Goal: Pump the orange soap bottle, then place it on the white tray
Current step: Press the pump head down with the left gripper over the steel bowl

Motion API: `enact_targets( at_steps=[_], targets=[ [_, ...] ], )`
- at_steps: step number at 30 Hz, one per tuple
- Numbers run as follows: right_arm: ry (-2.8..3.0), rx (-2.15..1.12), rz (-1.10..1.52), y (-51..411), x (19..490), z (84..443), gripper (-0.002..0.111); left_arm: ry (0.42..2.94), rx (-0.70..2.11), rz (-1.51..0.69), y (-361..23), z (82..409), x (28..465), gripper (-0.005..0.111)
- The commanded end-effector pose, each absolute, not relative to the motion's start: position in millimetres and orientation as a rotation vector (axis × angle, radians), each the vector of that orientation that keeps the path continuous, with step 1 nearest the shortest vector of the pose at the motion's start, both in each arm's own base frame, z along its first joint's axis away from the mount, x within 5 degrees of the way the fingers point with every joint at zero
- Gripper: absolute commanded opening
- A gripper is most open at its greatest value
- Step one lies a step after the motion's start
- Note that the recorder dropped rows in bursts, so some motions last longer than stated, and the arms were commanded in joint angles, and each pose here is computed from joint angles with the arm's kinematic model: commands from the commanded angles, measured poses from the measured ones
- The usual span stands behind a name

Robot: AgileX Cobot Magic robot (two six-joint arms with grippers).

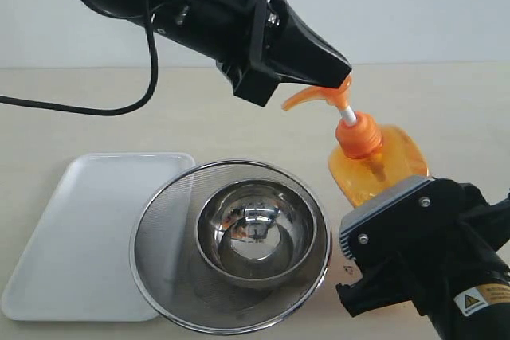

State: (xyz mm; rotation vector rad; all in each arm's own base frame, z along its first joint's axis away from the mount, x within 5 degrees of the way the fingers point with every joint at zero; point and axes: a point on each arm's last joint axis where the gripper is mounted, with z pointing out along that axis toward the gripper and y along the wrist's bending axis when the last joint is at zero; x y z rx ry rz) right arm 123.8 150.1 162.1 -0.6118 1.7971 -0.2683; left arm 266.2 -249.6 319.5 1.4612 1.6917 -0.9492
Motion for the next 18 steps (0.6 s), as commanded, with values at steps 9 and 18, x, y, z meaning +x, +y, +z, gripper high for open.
enact_targets(
  at_steps=[9,18],
  targets=[
    [1.692,-0.634,-0.232,155.7,125.0,172.2,0.0,1.749,1.541,-0.962,-251.3,287.1,264.8,0.005],
    [1.695,-0.634,-0.228,155.8,124.9,171.9,0.0,1.756,1.518,-0.967,-251.3,284.2,264.8,0.005]
  ],
)
